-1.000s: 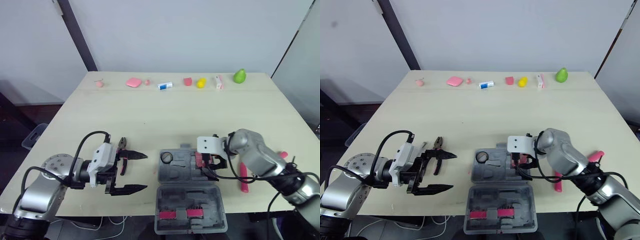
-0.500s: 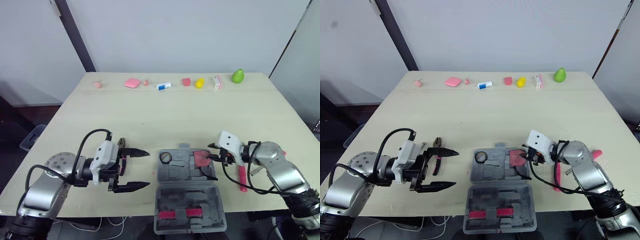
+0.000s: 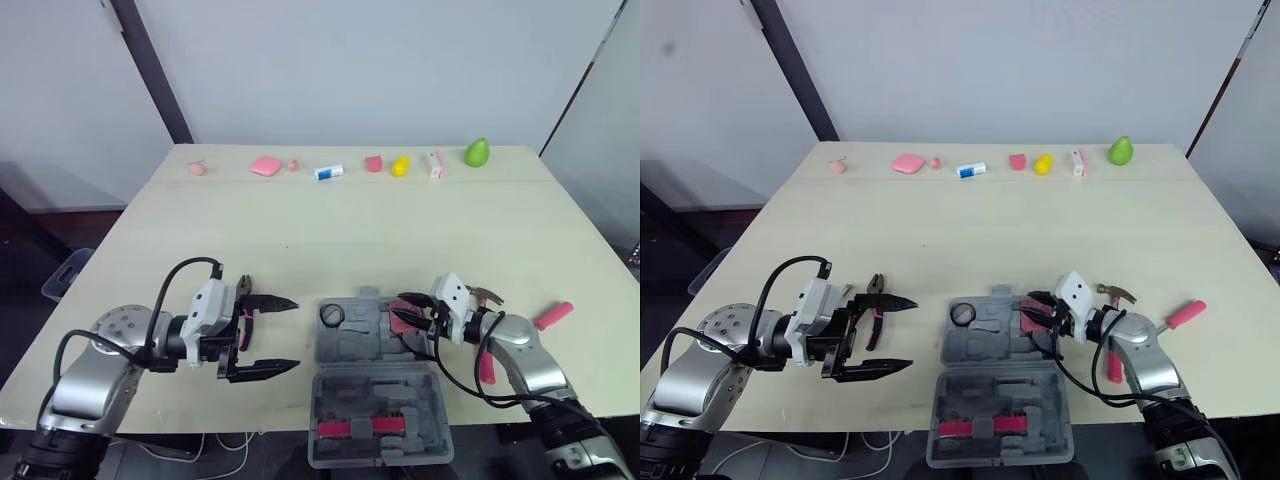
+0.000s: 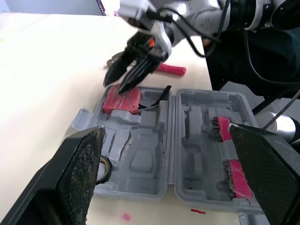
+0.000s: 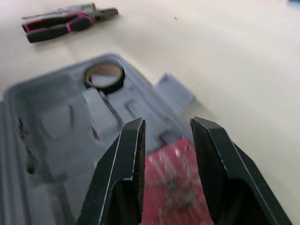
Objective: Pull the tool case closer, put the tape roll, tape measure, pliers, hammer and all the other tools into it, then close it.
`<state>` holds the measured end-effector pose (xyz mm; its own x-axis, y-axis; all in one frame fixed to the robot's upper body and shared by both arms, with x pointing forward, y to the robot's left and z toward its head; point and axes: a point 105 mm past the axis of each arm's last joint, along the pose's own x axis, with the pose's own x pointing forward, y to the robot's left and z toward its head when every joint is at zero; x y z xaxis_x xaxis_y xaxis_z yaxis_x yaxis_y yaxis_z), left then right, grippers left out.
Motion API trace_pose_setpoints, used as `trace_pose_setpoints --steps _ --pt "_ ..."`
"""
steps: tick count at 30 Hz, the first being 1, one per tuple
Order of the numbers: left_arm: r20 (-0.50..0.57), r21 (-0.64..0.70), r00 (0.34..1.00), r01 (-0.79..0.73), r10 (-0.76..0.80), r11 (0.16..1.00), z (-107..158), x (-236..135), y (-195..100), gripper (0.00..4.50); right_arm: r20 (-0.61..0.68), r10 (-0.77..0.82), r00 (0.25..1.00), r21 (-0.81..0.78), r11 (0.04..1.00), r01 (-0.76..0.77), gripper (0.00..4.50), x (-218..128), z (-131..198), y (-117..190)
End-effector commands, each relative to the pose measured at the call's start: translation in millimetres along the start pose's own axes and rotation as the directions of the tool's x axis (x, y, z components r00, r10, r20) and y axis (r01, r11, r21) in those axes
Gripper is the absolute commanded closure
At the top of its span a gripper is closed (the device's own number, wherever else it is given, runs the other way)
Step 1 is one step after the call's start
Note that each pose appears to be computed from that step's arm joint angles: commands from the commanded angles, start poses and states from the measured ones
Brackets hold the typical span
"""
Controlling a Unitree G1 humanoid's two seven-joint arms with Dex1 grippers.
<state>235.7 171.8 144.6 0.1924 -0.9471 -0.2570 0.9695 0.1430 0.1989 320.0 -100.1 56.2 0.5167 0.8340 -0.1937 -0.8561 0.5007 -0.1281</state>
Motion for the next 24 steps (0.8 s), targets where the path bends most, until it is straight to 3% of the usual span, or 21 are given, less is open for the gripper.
trace_pose_setpoints --steps 1,18,24 --pt "0.008 0.022 1.000 -0.013 0.013 1.000 4 -3 0 0.00 -0.004 -0.002 1.000 -0.015 1.000 0.002 2.90 3 -8 -2" --pt "0.009 0.003 0.999 -0.036 0.036 0.999 -2 -1 -3 0.00 -0.295 0.062 0.953 0.223 0.975 0.006 2.90 -10 -97 23" --pt "0.029 -0.031 0.996 -0.078 0.079 0.996 -3 -2 -1 0.00 -0.186 -0.011 0.982 0.150 0.988 0.040 2.90 -4 -68 13"
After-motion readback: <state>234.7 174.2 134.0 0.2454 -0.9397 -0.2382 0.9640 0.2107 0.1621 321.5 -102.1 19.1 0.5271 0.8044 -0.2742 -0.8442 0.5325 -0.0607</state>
